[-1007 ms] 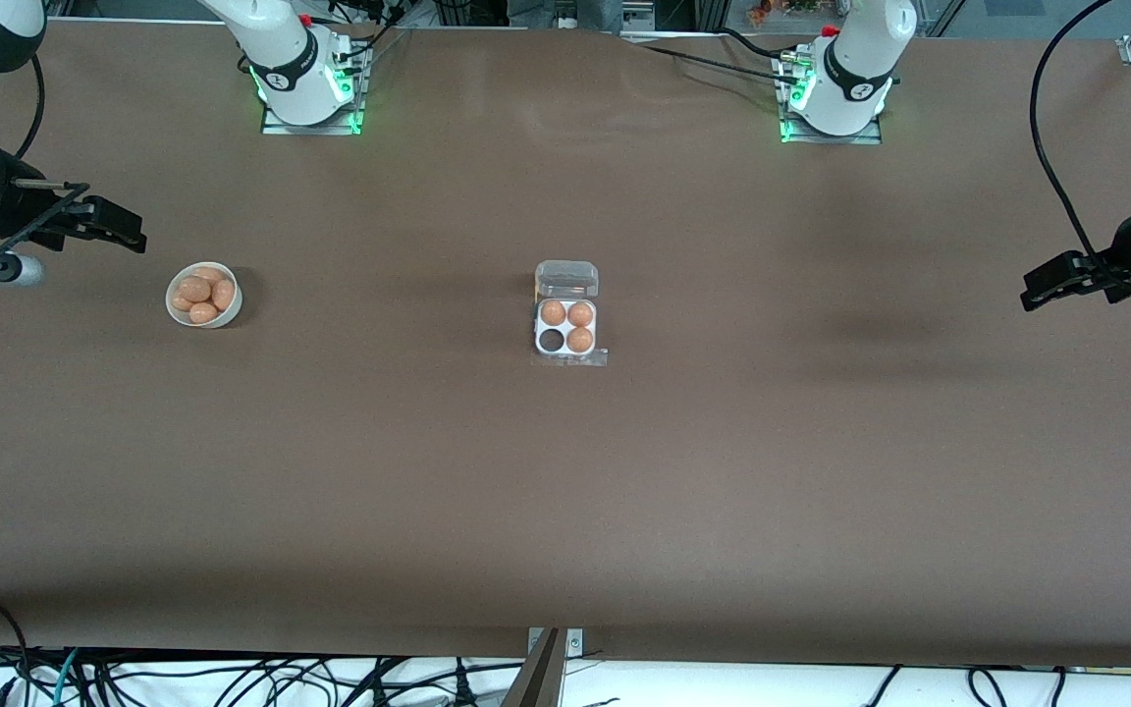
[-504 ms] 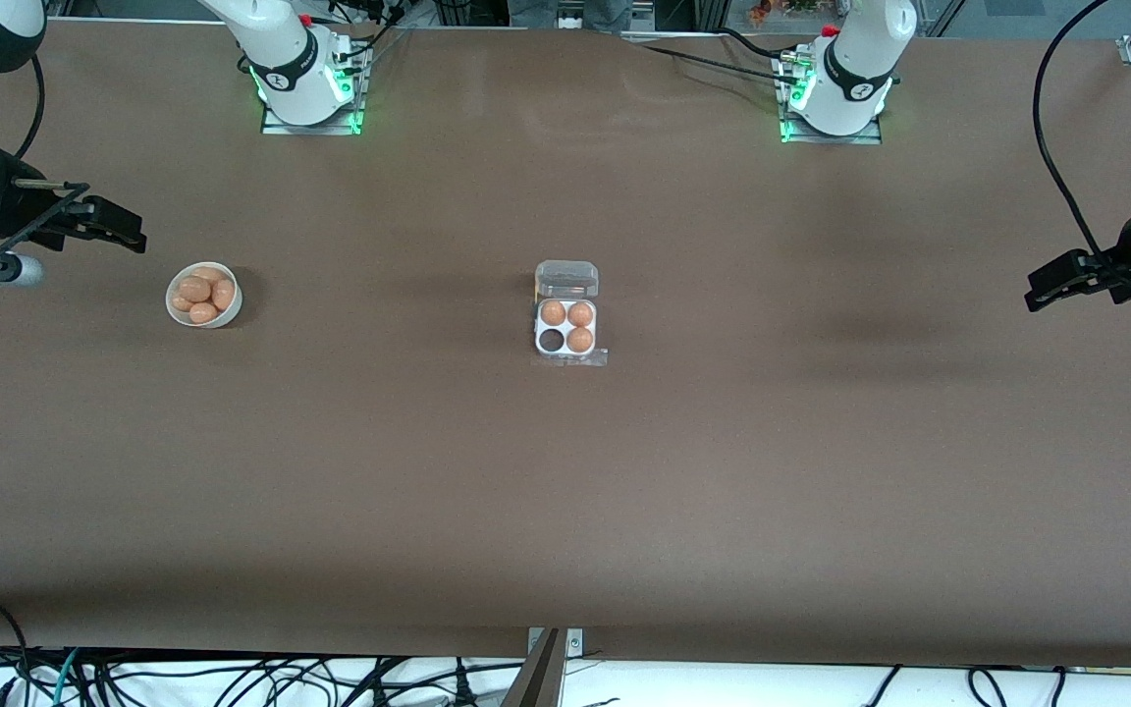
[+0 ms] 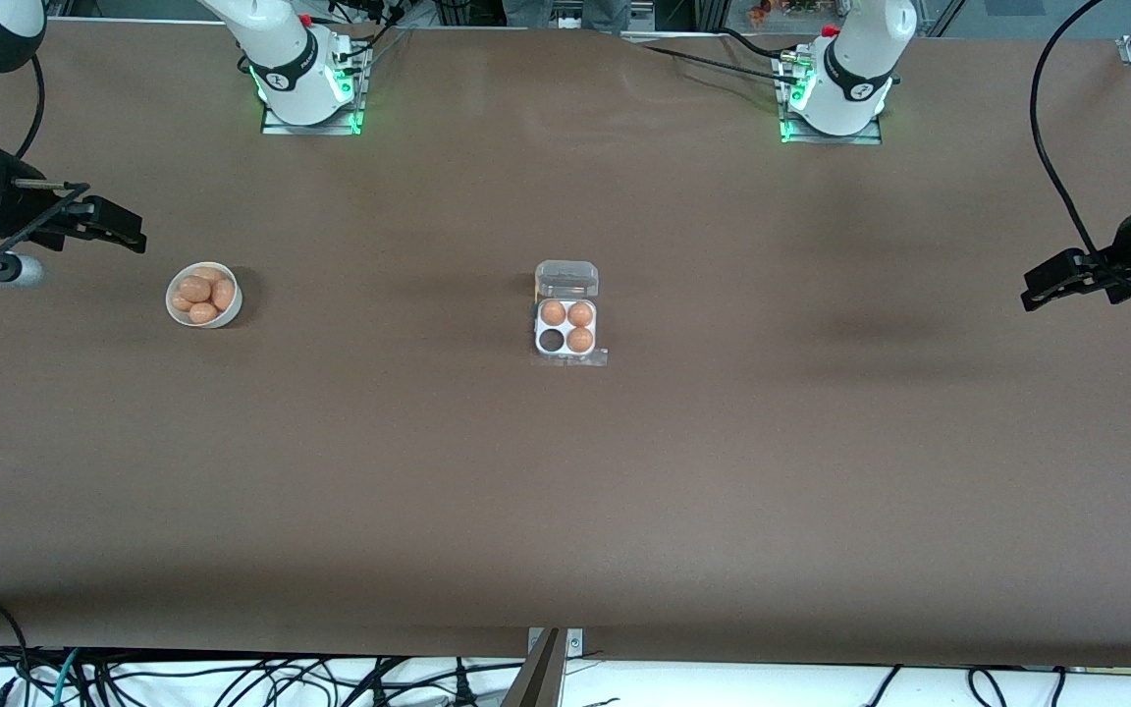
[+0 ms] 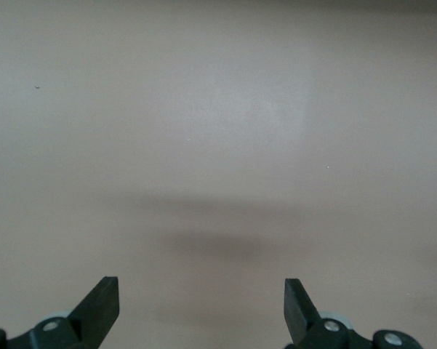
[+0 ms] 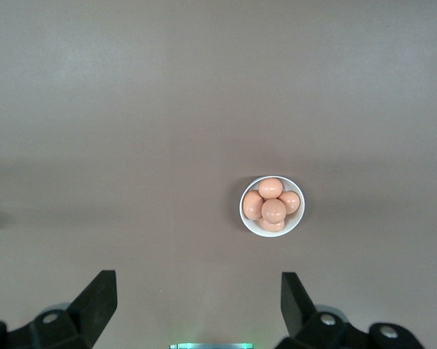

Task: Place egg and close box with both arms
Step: 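Reach the right gripper down over the white bowl of eggs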

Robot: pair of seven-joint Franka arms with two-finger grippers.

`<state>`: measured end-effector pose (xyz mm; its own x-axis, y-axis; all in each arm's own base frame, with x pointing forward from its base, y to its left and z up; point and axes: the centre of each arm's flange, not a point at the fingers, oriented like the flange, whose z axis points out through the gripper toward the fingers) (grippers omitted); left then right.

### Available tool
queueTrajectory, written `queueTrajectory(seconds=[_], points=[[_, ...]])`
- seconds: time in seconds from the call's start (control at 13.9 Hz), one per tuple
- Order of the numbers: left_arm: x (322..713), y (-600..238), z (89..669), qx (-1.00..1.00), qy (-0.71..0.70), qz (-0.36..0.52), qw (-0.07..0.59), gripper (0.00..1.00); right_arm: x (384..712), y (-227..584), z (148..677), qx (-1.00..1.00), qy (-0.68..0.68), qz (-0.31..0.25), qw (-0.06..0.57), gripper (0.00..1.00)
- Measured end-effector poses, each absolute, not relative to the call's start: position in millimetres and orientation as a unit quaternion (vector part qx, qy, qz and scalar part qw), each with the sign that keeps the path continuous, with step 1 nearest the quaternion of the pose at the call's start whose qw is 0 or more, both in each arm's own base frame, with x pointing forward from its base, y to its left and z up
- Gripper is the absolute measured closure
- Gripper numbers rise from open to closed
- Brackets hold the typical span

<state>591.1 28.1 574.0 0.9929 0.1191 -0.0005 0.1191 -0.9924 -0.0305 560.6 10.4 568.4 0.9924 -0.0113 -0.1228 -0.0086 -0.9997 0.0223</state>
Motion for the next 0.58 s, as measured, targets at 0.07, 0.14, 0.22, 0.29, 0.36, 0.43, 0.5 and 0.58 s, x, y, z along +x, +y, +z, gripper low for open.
queueTrajectory(seconds=[0.07, 0.14, 0.22, 0.29, 0.36, 0.43, 0.5, 0.58], points=[[591, 28, 574, -0.998, -0.060, 0.001, 0.015, 0.00, 561, 10, 568, 0.998, -0.005, -0.062, 0.011, 0.00], [591, 28, 574, -0.998, -0.060, 0.001, 0.015, 0.00, 561, 10, 566, 0.998, -0.005, -0.063, 0.011, 0.00], [591, 28, 574, -0.998, -0.060, 0.001, 0.015, 0.00, 561, 10, 563, 0.998, -0.005, -0.063, 0.011, 0.00], [591, 28, 574, -0.998, -0.060, 0.001, 0.015, 0.00, 561, 10, 558, 0.998, -0.005, -0.063, 0.011, 0.00], [591, 28, 574, -0.998, -0.059, 0.001, 0.015, 0.00, 562, 10, 550, 0.998, -0.004, -0.061, 0.011, 0.00], [591, 27, 574, -0.998, -0.059, 0.002, 0.015, 0.00, 563, 10, 540, 0.998, -0.004, -0.059, 0.011, 0.00], [591, 27, 574, -0.998, -0.059, 0.002, 0.015, 0.00, 564, 9, 526, 0.998, -0.003, -0.058, 0.011, 0.00], [591, 27, 574, -0.998, -0.059, 0.002, 0.015, 0.00, 564, 7, 508, 0.998, -0.002, -0.058, 0.011, 0.00]])
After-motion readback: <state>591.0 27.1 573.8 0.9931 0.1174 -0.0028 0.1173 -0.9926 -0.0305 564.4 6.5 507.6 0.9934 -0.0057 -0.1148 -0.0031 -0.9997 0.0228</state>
